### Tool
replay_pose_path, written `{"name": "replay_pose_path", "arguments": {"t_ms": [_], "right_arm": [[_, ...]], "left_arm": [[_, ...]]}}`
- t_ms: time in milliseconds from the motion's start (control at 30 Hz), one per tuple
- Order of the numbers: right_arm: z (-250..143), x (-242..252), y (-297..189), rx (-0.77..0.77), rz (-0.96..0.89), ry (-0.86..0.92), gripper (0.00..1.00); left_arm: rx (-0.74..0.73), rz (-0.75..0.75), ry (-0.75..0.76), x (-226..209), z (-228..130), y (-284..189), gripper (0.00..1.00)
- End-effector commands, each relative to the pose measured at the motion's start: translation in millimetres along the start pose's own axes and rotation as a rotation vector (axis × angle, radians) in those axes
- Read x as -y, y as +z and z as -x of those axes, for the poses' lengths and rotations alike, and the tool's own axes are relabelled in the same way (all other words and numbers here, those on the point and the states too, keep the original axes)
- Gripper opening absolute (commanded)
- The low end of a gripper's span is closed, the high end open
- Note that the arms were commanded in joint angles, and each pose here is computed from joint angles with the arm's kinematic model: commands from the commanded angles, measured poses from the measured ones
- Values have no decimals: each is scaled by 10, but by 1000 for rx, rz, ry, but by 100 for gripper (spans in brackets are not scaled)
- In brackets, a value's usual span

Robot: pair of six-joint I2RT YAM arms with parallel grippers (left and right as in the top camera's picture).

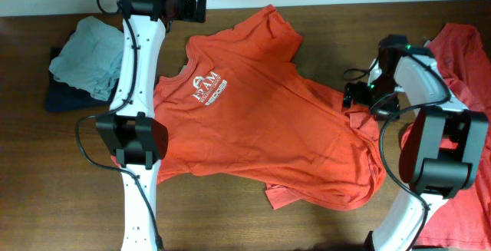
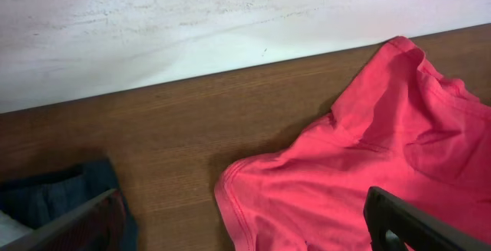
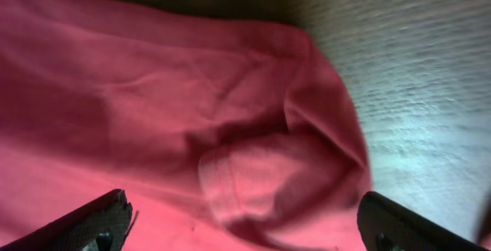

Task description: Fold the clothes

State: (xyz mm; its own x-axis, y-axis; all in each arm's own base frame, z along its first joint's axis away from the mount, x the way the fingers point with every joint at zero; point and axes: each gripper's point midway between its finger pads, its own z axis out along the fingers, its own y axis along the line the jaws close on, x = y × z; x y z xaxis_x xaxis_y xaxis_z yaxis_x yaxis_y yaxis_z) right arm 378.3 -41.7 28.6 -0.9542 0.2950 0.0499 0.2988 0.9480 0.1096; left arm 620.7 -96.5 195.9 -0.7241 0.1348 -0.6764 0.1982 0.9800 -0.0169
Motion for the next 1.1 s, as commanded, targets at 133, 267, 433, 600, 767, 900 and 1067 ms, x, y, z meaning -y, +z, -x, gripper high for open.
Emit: {"name": "replay_pose_path", "arguments": {"t_ms": [133, 267, 433, 600, 767, 900, 1067], "right_arm": [[-140, 40, 182, -29, -29, 38, 99], [-33, 16, 55, -1, -25, 37, 99], [131, -19, -172, 47, -30, 31, 99], [121, -35, -233, 41, -41, 37, 99], [23, -110, -217, 14, -85, 27, 99], [4, -113, -151, 16, -130, 33, 100], [24, -92, -80, 17, -144, 54, 95]], "left_arm": [[15, -8, -12, 1, 48, -58, 99], [15, -8, -12, 1, 49, -59, 99], [15, -8, -12, 1, 49, -59, 99], [15, -8, -12, 1, 49, -59, 99], [15, -8, -12, 1, 49, -59, 99], [15, -8, -12, 1, 49, -59, 99], [15, -8, -12, 1, 49, -59, 99]]}}
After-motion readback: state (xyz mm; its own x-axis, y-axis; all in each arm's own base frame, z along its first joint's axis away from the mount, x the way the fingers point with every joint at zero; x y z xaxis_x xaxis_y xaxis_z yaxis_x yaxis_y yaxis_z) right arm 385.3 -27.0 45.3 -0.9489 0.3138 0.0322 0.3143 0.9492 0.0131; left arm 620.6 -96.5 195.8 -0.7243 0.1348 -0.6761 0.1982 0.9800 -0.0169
